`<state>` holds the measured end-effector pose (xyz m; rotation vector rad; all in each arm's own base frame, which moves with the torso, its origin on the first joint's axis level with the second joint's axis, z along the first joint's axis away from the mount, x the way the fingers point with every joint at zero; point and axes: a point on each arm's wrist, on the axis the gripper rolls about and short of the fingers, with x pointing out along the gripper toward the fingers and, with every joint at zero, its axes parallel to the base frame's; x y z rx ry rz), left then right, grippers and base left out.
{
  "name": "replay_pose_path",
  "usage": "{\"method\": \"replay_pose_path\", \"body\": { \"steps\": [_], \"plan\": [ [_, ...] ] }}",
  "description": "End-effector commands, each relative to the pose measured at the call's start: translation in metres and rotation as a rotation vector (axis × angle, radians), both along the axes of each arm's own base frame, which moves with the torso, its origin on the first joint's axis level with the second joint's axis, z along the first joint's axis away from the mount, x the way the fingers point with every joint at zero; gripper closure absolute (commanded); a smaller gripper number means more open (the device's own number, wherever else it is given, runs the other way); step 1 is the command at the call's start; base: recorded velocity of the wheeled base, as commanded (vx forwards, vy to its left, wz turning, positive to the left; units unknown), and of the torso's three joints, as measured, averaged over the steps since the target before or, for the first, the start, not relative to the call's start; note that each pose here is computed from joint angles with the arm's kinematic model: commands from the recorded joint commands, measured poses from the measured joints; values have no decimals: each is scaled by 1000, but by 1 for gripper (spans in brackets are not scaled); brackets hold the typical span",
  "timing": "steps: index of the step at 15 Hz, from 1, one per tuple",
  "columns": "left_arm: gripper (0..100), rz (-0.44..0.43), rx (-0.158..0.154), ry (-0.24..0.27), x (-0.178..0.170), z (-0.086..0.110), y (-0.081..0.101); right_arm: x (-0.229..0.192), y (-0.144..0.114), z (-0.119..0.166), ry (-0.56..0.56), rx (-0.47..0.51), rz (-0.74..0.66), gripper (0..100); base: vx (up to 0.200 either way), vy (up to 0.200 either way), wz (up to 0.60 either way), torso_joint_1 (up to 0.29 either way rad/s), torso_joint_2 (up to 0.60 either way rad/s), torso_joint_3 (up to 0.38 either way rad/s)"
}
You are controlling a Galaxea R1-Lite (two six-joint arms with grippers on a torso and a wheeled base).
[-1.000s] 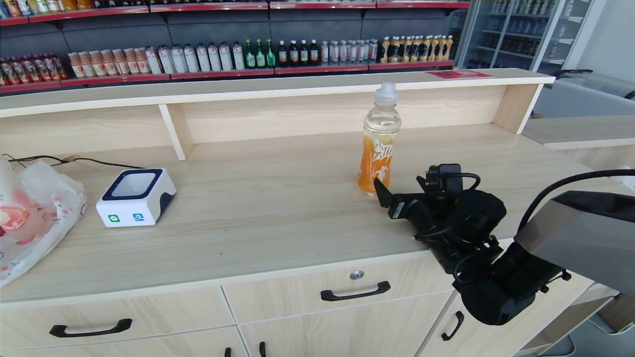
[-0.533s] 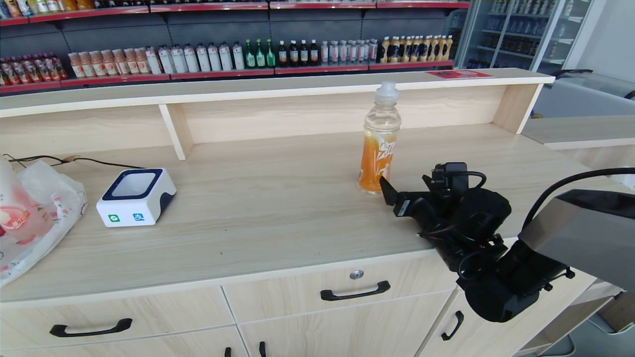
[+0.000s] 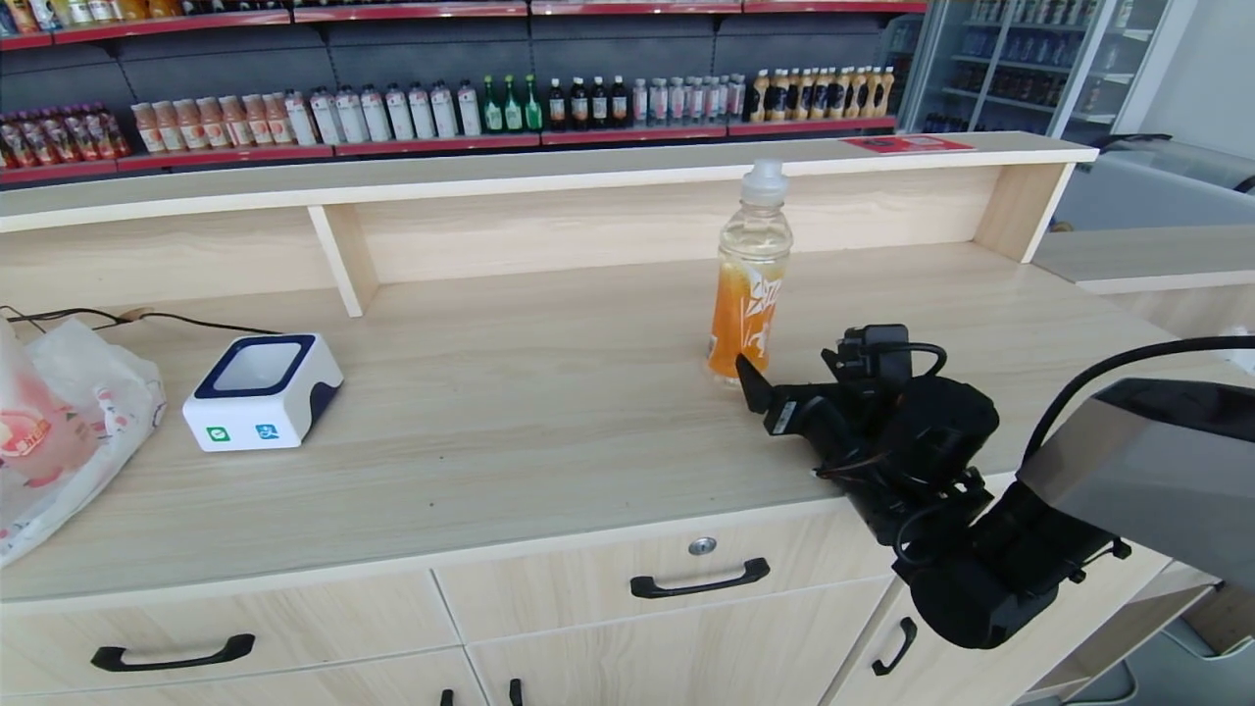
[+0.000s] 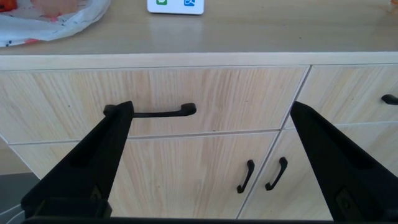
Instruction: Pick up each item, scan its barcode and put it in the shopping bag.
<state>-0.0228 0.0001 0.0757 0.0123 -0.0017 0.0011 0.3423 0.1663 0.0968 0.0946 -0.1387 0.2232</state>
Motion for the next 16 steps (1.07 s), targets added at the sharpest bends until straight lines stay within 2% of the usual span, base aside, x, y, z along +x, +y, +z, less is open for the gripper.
{"method": "replay_pose_path", "body": {
  "steps": [1, 8, 16],
  "plan": [
    [0, 0, -2, 0, 0, 0, 0, 3, 5, -3, -4, 5, 11, 0, 0, 0, 0, 0, 0, 0],
    [0, 0, 0, 0, 0, 0, 0, 1, 32, -12, -2, 9, 75, 0, 0, 0, 0, 0, 0, 0],
    [0, 0, 9, 0, 0, 0, 0, 10, 18, -16, 7, 24, 4, 0, 0, 0, 0, 0, 0, 0]
  ]
}}
